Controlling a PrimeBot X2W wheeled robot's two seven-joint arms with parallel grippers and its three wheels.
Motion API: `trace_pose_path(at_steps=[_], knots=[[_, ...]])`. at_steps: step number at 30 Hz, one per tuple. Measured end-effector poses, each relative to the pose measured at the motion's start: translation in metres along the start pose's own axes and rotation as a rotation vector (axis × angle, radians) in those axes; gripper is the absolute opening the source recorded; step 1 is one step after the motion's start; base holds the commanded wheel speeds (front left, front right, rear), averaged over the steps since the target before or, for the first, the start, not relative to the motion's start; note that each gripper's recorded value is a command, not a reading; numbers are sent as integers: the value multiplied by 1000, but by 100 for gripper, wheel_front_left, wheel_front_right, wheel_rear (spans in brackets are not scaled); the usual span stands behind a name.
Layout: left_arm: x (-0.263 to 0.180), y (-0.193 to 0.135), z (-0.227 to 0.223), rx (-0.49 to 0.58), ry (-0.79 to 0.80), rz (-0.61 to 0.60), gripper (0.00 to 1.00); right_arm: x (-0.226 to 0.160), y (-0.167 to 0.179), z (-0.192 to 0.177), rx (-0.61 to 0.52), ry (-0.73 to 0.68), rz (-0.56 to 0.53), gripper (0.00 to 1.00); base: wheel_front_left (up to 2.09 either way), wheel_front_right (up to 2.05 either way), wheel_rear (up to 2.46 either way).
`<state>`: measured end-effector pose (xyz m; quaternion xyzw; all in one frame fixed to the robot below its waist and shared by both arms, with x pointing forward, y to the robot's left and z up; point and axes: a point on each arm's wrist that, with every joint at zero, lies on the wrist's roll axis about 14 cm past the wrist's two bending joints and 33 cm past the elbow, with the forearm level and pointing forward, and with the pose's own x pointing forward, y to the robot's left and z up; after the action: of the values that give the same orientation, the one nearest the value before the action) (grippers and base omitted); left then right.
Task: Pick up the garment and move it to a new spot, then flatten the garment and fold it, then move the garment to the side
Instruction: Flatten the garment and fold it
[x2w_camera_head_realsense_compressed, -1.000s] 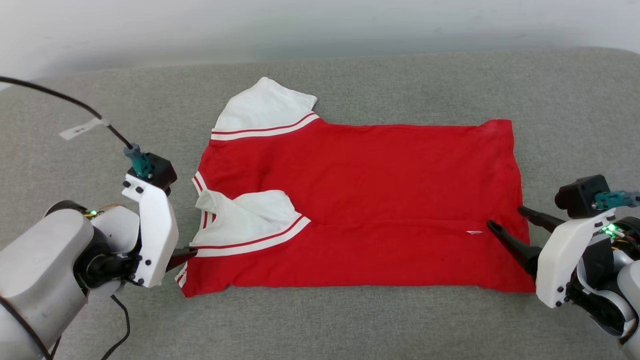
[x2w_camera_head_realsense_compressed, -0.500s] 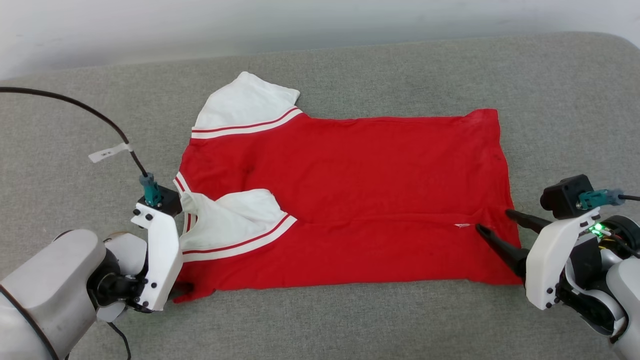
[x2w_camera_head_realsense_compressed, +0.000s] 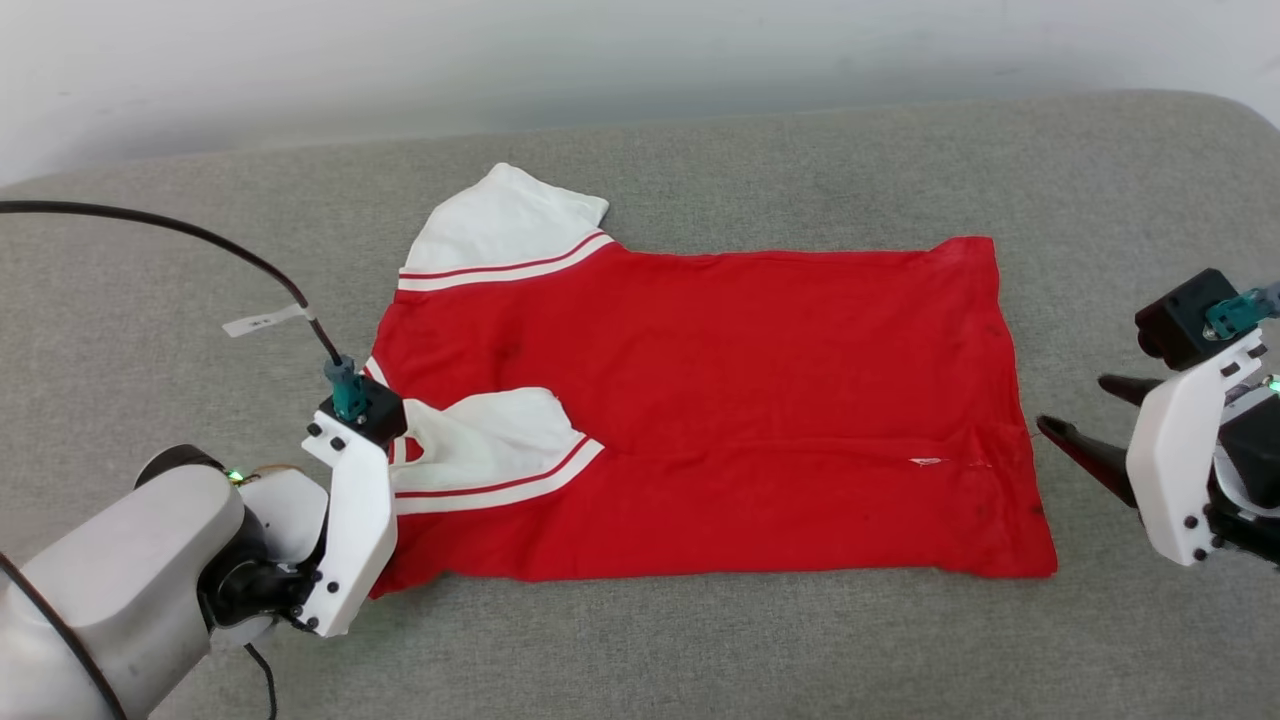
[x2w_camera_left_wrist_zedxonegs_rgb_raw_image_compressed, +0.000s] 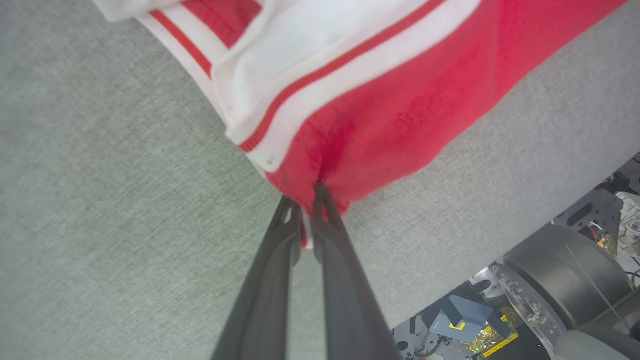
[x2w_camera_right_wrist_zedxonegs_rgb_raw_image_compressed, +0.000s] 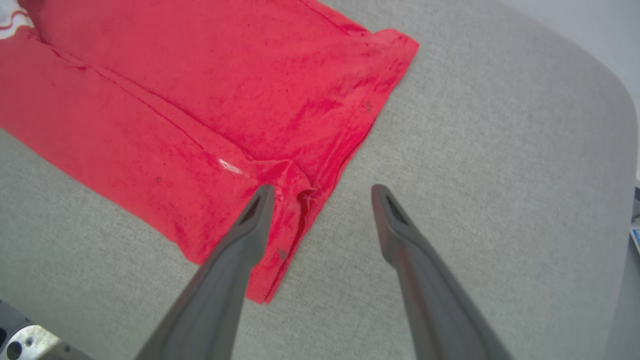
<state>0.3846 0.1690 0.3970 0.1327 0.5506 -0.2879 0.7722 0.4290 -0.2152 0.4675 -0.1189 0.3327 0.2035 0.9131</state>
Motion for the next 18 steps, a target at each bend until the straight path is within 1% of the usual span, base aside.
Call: trace_pose_path(at_steps=[4, 8, 12, 18], knots=[[-11, 0, 6, 29, -41, 11, 0, -8, -1, -18, -34, 171, 19, 100, 0, 0, 0], [-14, -4, 9, 49, -61, 3, 0, -8, 9, -39, 2, 306, 75, 100, 0, 0, 0], [-17, -2, 11, 62, -75, 8, 0, 1, 18, -59, 40, 396, 112, 100, 0, 0, 0], [-12, 0, 6, 56, -70, 4, 0, 23, 45, -93, 114, 487, 176, 100, 0, 0, 0]])
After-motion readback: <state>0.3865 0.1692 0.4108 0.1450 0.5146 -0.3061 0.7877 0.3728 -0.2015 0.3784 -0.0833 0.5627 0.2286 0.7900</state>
